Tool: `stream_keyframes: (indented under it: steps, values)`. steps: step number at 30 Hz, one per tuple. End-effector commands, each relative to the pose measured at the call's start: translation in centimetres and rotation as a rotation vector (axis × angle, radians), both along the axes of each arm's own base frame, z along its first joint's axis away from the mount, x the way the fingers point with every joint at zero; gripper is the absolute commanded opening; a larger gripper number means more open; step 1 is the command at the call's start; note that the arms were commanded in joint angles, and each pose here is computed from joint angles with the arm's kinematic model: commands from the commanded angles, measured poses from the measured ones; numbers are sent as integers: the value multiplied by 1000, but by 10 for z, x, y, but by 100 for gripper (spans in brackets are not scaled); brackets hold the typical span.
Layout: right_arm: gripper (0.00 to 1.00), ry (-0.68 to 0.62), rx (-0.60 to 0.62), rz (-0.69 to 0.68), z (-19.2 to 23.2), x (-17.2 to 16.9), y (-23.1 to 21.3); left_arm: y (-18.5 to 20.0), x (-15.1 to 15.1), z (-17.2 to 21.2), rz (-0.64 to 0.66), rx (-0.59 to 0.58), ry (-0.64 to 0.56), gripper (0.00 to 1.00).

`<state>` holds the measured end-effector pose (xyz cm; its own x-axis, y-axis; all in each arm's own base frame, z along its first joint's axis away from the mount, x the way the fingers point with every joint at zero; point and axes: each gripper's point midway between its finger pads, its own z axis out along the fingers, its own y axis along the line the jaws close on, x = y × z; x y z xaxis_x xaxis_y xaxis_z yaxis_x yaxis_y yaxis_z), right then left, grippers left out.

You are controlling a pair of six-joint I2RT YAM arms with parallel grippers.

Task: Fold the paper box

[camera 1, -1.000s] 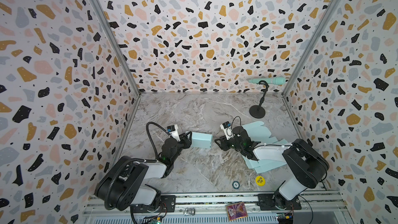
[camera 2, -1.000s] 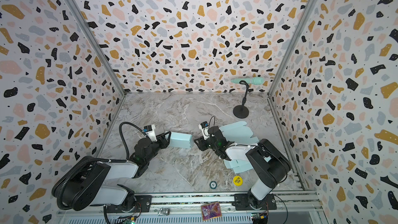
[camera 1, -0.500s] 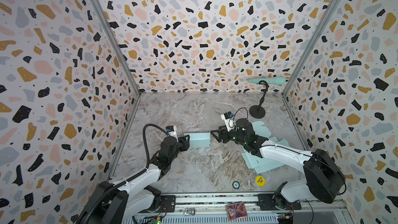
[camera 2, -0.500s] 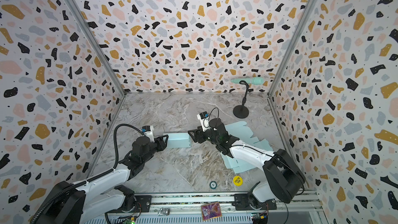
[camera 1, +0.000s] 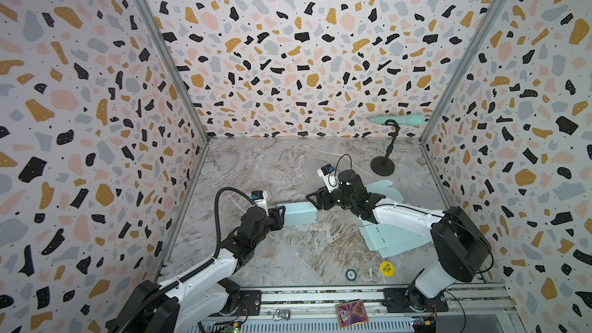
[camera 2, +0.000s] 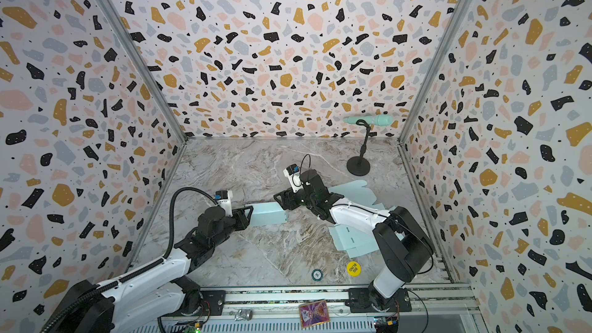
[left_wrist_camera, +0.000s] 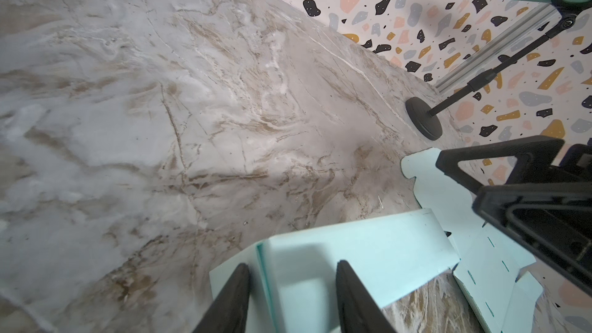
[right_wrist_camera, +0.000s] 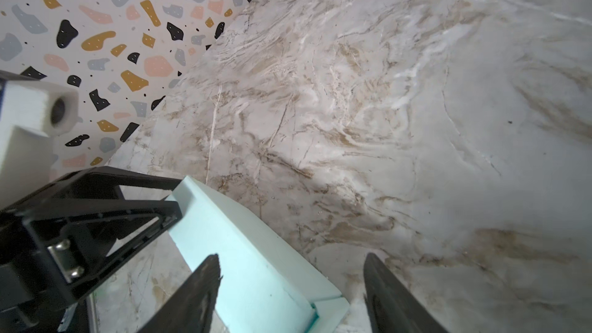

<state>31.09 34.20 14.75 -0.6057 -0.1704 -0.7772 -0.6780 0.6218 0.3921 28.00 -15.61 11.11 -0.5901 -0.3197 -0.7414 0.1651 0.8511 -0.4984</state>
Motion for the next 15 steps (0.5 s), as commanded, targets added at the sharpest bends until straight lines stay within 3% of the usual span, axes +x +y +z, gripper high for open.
stream_keyframes:
  steps: [1,7,15]
  values:
    - [72,4,-2,41,-1,-16,-3,1,-17,-23,-35,63,59,44]
    - [70,55,-3,89,-15,-43,-2,-1,-34,-26,-49,44,81,41]
    - [68,58,-110,107,-44,-89,-9,5,-65,-44,-72,58,131,40]
